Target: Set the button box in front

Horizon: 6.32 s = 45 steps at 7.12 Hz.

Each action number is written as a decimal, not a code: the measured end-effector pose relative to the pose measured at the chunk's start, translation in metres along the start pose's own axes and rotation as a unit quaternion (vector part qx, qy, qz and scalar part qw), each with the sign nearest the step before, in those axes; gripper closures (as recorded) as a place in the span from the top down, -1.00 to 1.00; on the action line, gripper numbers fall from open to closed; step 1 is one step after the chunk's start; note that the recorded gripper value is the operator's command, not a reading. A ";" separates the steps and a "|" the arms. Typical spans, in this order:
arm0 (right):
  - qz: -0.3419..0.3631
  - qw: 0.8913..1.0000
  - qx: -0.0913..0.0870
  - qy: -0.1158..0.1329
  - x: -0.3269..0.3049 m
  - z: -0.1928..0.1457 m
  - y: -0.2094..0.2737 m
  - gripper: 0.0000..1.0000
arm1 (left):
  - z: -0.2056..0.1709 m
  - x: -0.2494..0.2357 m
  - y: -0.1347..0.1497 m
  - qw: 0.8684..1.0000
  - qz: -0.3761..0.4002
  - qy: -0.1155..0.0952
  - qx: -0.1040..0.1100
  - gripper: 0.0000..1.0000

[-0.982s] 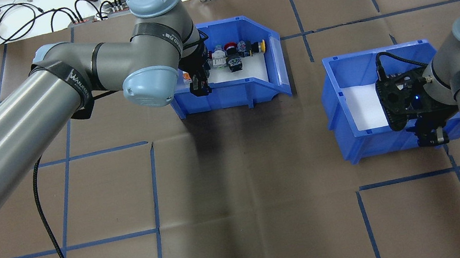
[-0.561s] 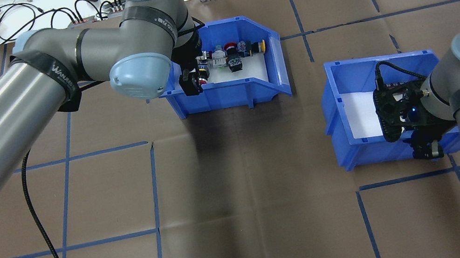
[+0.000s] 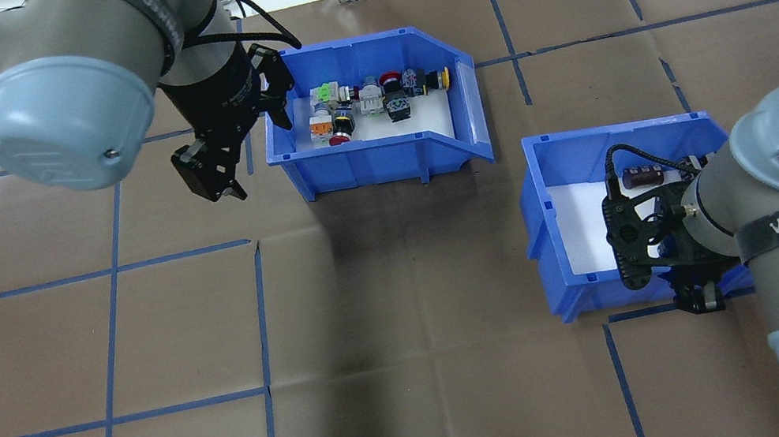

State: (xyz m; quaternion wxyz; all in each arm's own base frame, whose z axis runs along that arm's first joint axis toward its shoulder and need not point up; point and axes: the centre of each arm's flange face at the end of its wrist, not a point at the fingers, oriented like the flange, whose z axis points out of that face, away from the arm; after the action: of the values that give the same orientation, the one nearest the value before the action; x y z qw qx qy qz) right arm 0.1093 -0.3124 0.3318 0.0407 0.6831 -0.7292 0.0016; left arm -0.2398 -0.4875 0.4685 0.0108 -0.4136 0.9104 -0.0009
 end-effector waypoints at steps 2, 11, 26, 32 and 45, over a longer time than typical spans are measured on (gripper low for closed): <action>0.014 1.000 0.003 0.001 -0.018 -0.001 -0.033 -0.82 | -0.031 -0.032 0.008 0.991 0.137 -0.002 0.014 0.98; -0.001 1.000 -0.004 0.025 -0.062 0.005 -0.166 -0.80 | -0.040 -0.118 -0.044 0.895 0.443 0.041 0.012 0.98; 0.109 0.988 -0.051 0.093 -0.007 -0.034 -0.171 1.00 | -0.011 -0.133 -0.043 0.916 0.401 -0.005 -0.006 0.99; 0.514 0.857 0.029 -0.004 0.097 -0.120 -0.045 1.00 | -0.011 -0.132 -0.040 0.925 0.379 0.008 -0.013 0.99; 0.688 0.725 0.007 -0.039 0.171 -0.130 -0.021 1.00 | -0.013 -0.135 -0.040 0.928 0.373 0.005 -0.010 0.99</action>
State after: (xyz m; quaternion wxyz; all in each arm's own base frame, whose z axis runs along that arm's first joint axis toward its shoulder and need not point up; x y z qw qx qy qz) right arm 0.1271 -0.4764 0.4703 -0.0049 -0.0062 -0.9999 0.0078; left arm -0.1214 -0.4119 0.4840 0.0020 -0.0445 0.9990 0.0105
